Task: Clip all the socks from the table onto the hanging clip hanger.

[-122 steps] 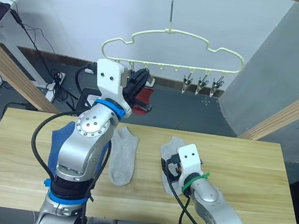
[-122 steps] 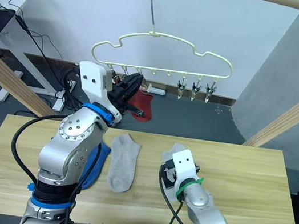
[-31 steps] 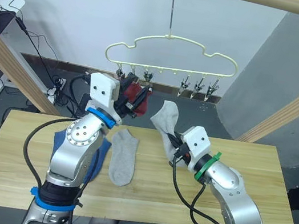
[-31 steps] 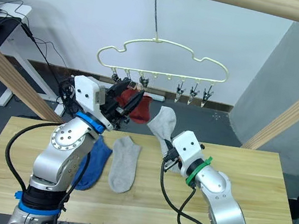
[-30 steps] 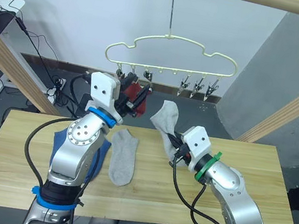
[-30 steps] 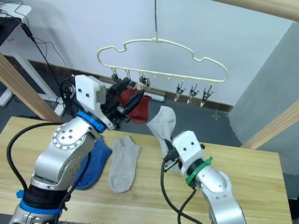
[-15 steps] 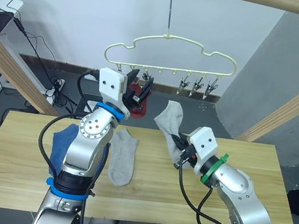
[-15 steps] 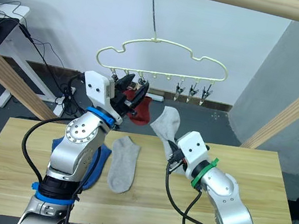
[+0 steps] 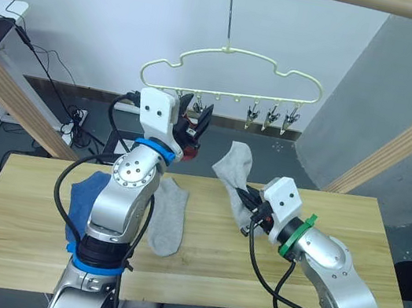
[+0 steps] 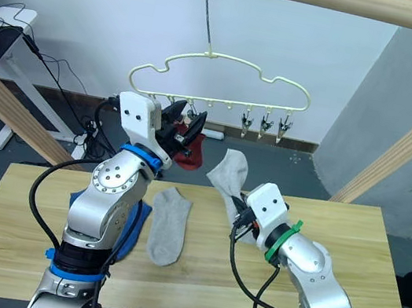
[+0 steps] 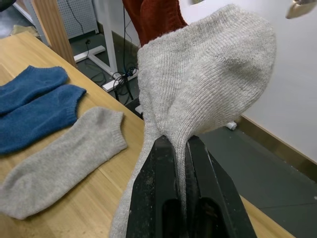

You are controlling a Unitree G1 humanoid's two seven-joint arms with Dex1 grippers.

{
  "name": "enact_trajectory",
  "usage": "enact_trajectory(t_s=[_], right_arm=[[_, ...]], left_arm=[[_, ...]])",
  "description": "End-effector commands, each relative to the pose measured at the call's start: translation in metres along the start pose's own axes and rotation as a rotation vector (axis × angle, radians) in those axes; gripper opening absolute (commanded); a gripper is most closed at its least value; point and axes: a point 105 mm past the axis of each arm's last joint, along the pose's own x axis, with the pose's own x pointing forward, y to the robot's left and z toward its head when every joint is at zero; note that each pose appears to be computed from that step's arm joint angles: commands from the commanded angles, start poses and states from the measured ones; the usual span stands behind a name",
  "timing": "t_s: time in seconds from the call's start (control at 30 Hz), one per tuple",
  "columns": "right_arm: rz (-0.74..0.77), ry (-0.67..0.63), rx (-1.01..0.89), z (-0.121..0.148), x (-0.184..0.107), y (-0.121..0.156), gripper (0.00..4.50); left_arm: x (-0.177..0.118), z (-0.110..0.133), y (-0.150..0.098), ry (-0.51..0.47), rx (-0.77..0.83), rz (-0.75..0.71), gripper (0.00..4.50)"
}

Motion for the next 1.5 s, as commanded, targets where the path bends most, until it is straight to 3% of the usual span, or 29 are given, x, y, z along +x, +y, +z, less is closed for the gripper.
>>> enact_trajectory(t_s=[0.03, 0.53, 0.93, 1.5], right_arm=[[0.008, -0.052, -0.023, 0.015, -0.006, 0.001, 0.0], [0.044, -0.058, 0.002, 0.017, -0.011, 0.005, 0.0], [0.113, -0.099, 0.017, 0.028, -0.015, 0.012, 0.0], [0.119, -0.098, 0.016, 0.029, -0.017, 0.012, 0.0]], left_arm=[[0.0, 0.015, -0.004, -0.045, 0.009, 0.01, 2.42], [-0.009, 0.014, -0.016, -0.018, -0.009, 0.042, 2.42], [-0.006, 0.004, -0.01, 0.012, -0.027, 0.125, 2.42], [-0.005, 0.005, -0.01, -0.012, -0.031, 0.136, 2.42]])
